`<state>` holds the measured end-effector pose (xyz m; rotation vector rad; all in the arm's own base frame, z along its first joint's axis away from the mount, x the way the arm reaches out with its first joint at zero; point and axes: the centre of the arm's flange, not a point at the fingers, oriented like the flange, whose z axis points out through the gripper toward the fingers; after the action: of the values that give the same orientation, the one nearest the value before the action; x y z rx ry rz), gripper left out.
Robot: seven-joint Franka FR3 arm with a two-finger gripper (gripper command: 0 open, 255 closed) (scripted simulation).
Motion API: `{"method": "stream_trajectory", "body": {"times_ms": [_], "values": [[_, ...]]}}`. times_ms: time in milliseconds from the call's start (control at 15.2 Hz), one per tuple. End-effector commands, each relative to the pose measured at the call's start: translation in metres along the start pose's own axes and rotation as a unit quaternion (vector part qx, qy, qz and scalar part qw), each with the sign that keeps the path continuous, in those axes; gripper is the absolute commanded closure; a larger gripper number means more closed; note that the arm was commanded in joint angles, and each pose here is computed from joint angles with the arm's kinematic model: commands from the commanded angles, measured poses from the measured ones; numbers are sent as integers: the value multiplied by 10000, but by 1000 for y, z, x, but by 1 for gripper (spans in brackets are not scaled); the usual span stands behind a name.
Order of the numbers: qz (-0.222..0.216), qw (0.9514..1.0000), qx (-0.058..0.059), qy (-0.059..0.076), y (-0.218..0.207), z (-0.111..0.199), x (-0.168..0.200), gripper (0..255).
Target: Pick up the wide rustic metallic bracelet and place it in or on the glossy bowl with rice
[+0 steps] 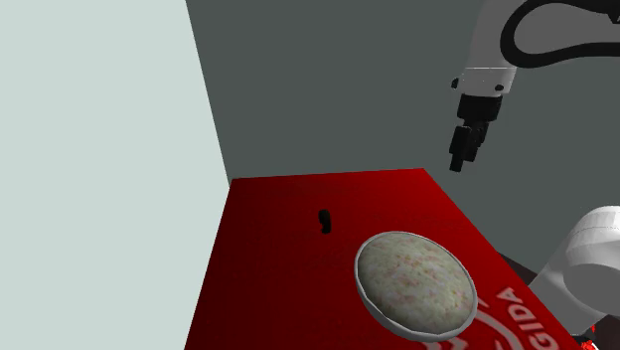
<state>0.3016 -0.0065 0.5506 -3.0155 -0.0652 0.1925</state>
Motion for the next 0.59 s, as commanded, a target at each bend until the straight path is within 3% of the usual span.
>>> {"method": "stream_trajectory", "body": {"times_ms": [0, 528], "values": [[0, 10000, 0, 0, 0, 0, 0, 0], [169, 9994, 222, -212, -85, 25, 53, 0]]}}
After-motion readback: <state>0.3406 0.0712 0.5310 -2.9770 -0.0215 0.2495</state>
